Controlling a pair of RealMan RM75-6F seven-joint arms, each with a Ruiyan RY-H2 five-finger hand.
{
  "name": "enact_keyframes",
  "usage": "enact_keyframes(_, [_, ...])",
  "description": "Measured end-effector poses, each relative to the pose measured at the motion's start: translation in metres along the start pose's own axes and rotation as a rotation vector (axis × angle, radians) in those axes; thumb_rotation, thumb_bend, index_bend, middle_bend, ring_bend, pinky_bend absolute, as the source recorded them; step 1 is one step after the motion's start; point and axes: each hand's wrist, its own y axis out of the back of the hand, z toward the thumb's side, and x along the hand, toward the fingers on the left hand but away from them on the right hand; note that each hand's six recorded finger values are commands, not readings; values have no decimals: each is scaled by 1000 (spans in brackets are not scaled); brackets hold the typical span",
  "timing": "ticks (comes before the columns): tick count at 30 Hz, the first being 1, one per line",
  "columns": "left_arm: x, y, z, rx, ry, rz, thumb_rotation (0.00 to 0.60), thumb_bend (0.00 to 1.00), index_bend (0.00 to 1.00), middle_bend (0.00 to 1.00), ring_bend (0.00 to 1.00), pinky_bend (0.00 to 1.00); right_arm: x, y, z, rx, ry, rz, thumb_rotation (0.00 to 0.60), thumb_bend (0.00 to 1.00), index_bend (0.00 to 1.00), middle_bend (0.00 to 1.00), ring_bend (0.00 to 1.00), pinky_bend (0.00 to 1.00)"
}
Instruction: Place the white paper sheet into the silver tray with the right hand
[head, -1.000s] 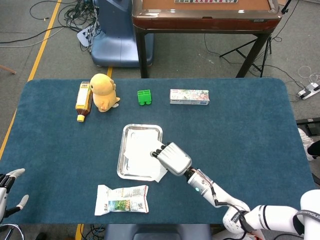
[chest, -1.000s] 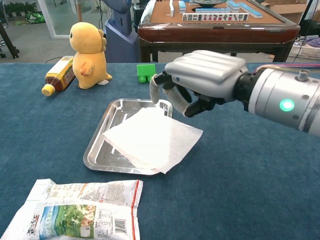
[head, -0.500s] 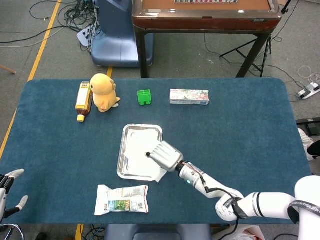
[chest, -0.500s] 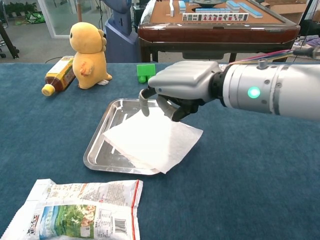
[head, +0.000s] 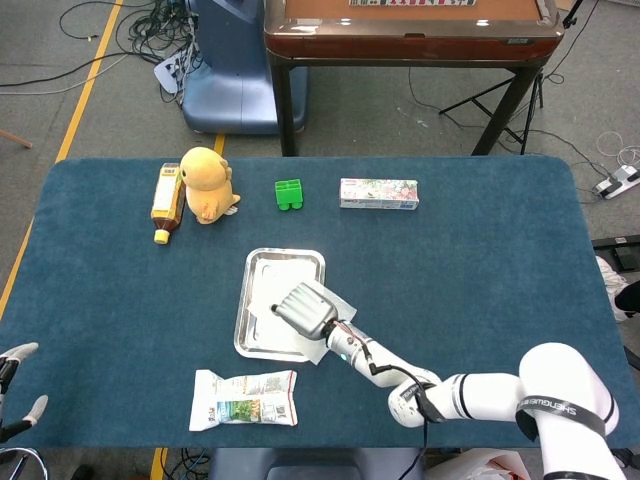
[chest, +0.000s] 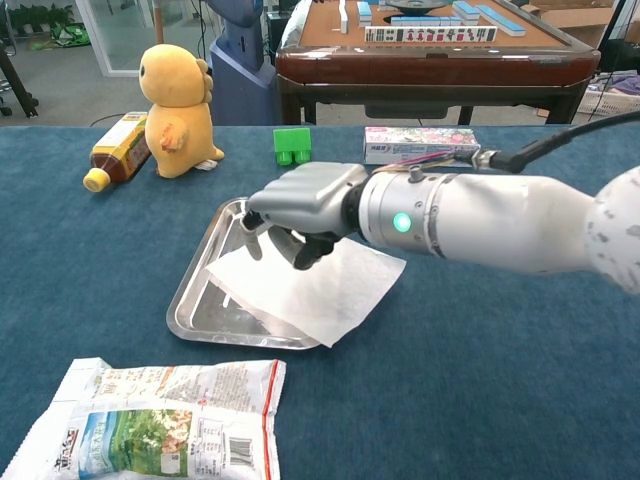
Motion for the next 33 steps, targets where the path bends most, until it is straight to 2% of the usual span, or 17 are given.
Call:
enact_keyframes(23, [-7, 1, -11, 0, 32, 2, 600, 246, 200, 217, 208, 127, -45, -21, 14, 12, -17, 48, 600, 1000, 365, 747, 752, 777])
enact_keyframes(33, [-6, -1, -12, 0, 30, -2, 600, 246, 200, 217, 208, 127, -52, -20, 5, 2, -57, 38, 600, 1000, 365, 747, 752, 777])
